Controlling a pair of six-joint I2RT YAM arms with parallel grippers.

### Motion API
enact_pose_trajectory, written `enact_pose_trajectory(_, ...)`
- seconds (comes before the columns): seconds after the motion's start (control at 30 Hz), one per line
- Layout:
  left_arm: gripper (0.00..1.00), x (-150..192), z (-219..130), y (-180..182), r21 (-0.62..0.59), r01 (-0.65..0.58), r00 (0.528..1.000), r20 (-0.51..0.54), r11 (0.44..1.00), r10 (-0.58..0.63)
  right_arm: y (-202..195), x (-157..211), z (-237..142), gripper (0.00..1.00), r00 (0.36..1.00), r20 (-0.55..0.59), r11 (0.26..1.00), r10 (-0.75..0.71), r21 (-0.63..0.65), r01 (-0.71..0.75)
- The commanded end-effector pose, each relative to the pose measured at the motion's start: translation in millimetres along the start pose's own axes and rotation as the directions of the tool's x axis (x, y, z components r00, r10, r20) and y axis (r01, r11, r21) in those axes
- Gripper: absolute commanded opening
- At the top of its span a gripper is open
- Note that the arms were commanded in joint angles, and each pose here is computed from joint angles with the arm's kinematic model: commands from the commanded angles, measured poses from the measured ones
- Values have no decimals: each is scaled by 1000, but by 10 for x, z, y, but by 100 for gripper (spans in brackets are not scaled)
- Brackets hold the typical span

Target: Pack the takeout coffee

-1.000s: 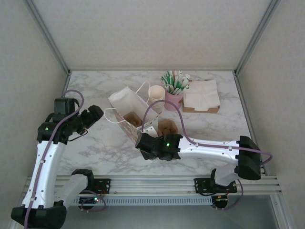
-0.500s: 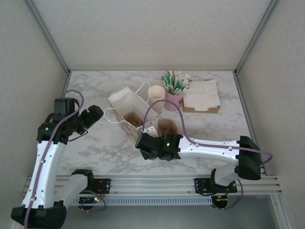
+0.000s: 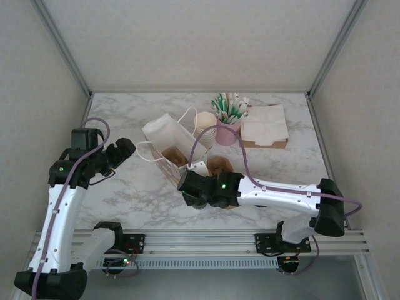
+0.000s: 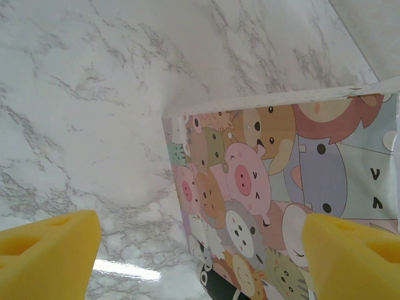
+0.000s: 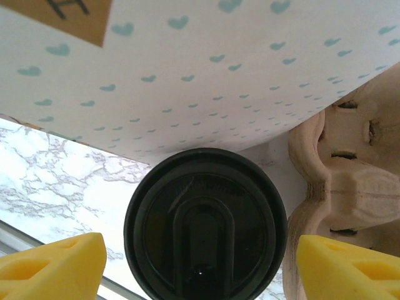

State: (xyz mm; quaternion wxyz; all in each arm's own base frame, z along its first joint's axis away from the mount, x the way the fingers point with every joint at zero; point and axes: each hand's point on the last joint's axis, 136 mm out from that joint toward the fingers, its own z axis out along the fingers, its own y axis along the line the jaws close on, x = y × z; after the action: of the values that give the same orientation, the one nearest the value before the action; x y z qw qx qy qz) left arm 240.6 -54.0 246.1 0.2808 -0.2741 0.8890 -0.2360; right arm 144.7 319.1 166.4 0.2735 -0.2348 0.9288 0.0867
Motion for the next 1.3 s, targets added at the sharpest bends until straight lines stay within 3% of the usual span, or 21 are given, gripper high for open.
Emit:
enact_pose_trajectory(0.0, 84, 10, -12, 23, -6, 18, 1000, 1, 1000, -18, -13, 16, 21, 81, 1000, -13, 1000, -2, 31, 2)
enact_pose_trajectory(0.53, 84, 31, -14, 49, -14, 17, 1000, -3, 1000, -17, 12, 185, 294, 82, 996, -81, 997, -28, 74, 34)
enact_pose_trajectory(1.03, 84, 35, -19, 56, -15, 19, 1000, -2, 1000, -19, -124, 332, 421, 76, 992, -128, 990, -10, 138, 28)
enact_pose_trajectory(1.27, 84, 17, -29, 27, -3, 24, 1000, 6, 1000, -24, -151, 228, 220, 65, 995, -97, 993, -8, 119, 19)
